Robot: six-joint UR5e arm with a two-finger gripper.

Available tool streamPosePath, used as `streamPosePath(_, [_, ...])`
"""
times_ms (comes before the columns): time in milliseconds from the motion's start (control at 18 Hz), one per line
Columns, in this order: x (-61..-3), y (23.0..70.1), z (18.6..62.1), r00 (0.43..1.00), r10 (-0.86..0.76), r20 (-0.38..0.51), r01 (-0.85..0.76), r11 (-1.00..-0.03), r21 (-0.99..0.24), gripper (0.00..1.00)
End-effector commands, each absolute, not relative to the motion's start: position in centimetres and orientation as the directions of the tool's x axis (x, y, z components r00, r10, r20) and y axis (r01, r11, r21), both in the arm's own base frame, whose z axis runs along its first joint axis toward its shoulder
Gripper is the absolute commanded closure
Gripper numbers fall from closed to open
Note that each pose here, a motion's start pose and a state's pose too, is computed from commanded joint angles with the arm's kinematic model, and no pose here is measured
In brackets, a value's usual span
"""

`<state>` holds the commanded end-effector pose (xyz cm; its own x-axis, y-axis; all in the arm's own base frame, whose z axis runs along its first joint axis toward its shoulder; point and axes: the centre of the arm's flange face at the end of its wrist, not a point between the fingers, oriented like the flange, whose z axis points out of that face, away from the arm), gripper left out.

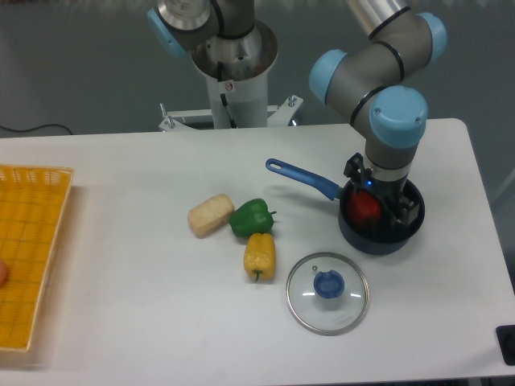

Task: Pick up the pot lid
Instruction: 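Raise the gripper up out of the dark pot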

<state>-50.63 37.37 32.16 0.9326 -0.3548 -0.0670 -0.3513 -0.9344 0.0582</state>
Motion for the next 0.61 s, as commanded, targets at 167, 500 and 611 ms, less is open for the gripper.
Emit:
streamPosePath(167, [-50.3,37.2,32.7,0.933,-0.353,-0.074,-0.350,-0.935,0.055,0.00])
streamPosePath(500, [-49.2,37.9,34.2,0.926,-0.364,-0.099,-0.360,-0.931,0.054,0.00])
streamPosePath(611, [-48.8,37.7,34.7,0.927,-0.361,-0.104,-0.357,-0.933,0.054,0.00])
